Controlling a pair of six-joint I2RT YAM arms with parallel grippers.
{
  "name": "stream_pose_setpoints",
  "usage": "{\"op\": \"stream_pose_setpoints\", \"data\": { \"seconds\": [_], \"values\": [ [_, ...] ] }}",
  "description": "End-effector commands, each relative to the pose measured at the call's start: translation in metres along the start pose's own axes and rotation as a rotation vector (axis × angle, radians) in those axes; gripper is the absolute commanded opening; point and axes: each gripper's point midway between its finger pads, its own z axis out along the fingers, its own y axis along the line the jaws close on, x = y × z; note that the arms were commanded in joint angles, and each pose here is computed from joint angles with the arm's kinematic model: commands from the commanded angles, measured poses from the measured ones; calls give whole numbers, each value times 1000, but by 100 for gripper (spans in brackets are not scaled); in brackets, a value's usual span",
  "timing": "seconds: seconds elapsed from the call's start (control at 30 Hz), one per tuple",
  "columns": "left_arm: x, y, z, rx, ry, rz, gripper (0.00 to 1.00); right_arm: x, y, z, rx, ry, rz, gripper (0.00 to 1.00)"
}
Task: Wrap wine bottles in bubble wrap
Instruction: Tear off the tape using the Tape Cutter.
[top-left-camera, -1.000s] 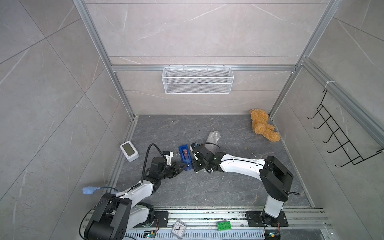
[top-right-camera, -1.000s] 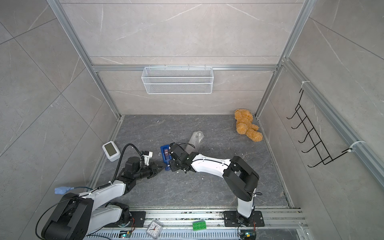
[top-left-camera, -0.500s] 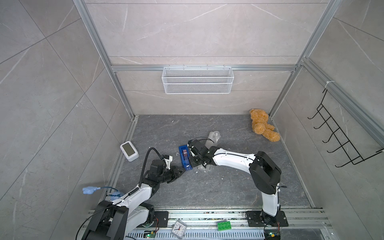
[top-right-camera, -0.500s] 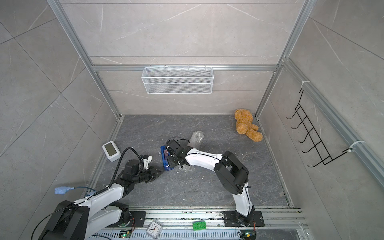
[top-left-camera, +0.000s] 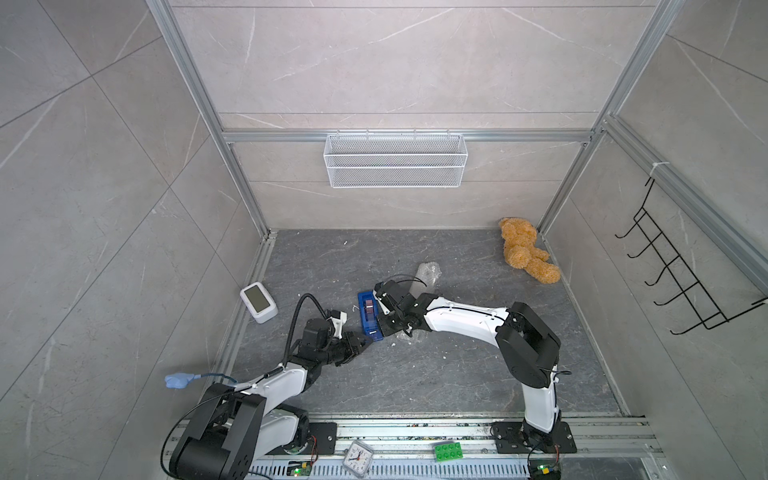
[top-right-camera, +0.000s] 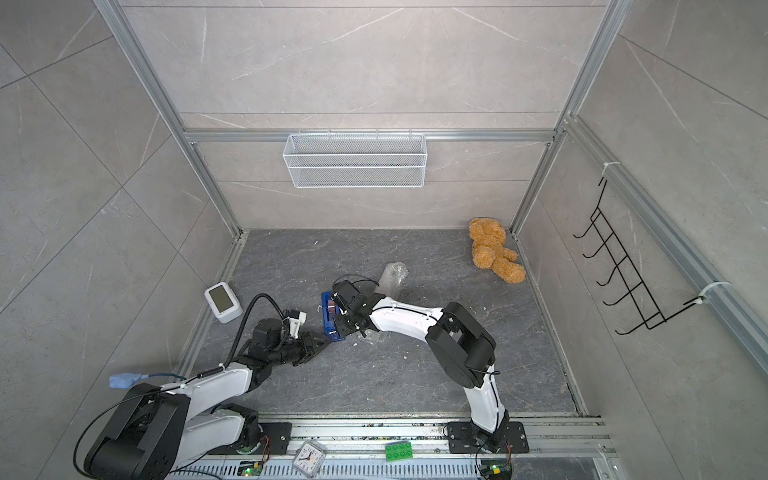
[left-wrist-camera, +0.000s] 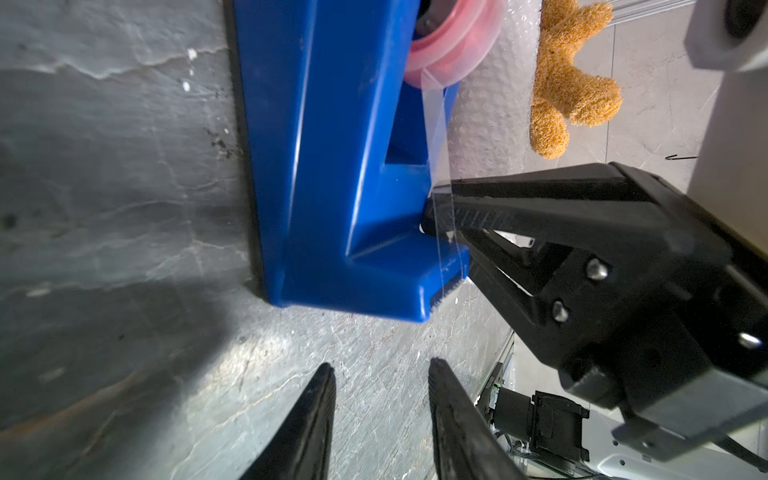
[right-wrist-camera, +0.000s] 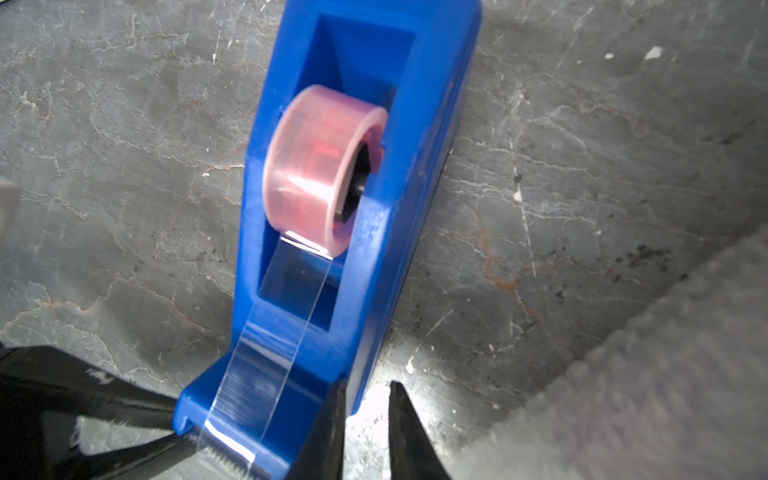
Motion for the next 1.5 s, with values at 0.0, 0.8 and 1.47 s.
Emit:
{"op": "stream_pose_setpoints", "data": {
  "seconds": [0.0,0.8,1.47],
  "values": [
    [-15,-29,3,115,-25,57,41,7,12,-2,-51,19,-18,21],
    [-21,-31,6,121,-36,63,31,6,13,-9,-62,3,-5,20],
    [-18,-49,-16,107,-27,112,0,14,15,-38,-125,-74,97,36]
  ]
}}
